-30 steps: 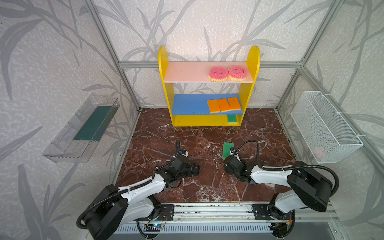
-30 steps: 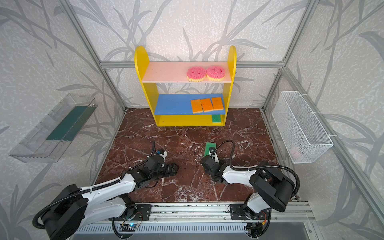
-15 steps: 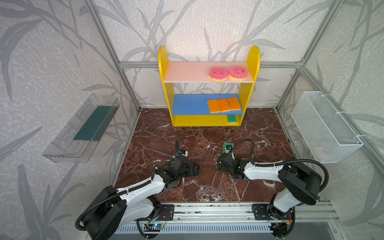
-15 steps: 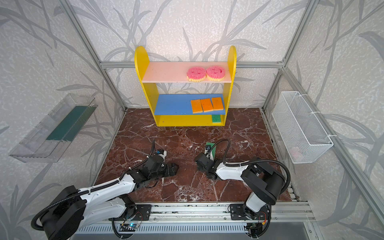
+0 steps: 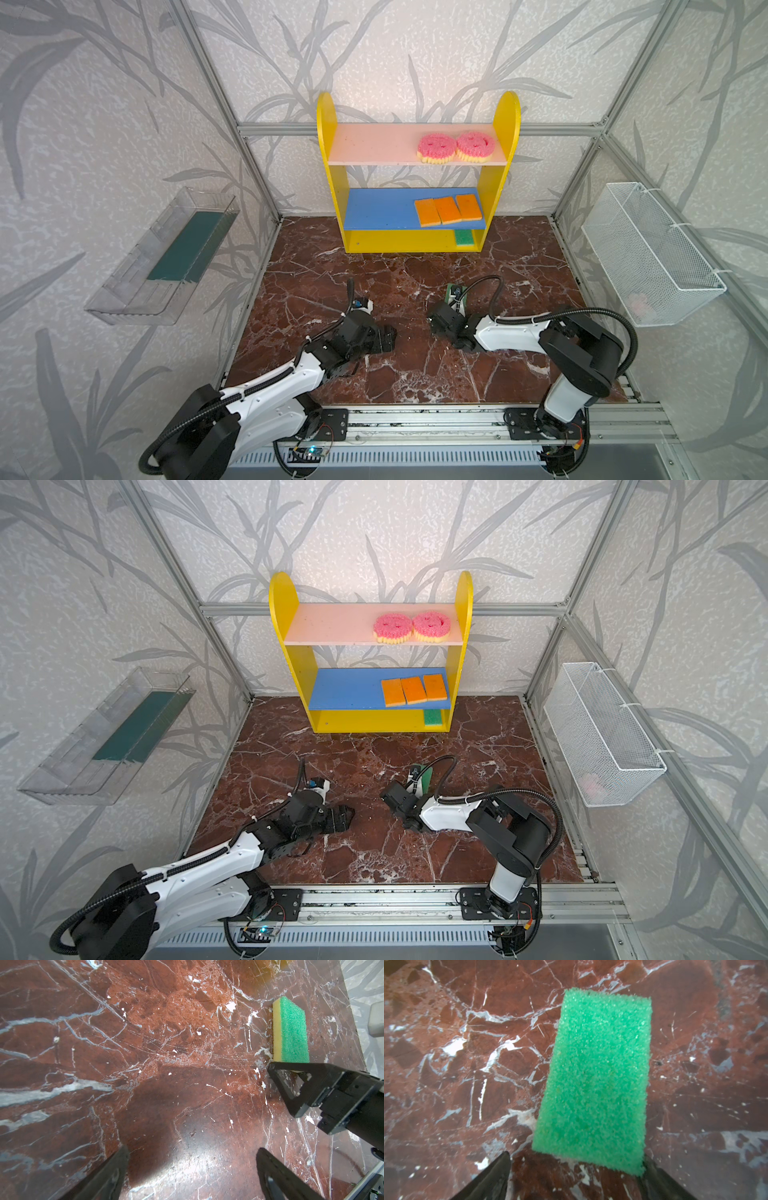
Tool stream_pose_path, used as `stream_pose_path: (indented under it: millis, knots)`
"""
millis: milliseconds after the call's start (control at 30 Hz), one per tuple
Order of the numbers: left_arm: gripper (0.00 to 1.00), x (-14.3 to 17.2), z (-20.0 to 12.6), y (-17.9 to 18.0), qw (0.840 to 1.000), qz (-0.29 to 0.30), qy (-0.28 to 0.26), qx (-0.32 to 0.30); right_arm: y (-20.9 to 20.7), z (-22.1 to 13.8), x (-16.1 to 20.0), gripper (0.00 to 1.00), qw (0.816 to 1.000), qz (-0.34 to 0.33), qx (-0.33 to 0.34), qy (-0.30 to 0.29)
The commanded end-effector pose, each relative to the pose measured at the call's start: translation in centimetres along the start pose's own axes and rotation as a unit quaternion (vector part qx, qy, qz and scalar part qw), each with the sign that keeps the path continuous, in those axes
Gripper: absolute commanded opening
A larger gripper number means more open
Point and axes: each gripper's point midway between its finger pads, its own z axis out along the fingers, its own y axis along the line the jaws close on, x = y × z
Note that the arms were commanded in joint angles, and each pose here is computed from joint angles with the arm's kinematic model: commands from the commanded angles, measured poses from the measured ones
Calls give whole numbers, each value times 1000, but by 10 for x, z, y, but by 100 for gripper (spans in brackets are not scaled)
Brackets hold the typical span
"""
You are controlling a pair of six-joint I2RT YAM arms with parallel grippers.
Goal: Arrange cleaning sponges on a shelf
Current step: Pick up the cleaning sponge at the center of the table.
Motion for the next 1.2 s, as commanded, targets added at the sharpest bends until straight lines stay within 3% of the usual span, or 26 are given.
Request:
stream_pose_path:
  millis: [0, 333, 600, 1167]
  knots:
    - [97, 0, -1, 8, 1000, 5, -3, -15, -17, 6, 13, 92, 999, -3, 43, 13]
    - [97, 0, -1, 8, 1000, 3, -3, -15, -20, 12, 12, 92, 998, -1, 64, 8]
    - [97, 3, 0, 12, 1000, 0, -2, -20, -30, 18, 20, 71, 998, 2, 69, 9]
    - [97, 2, 3, 11, 1000, 0, 0, -18, -27, 8, 9, 60, 998, -27, 51, -4]
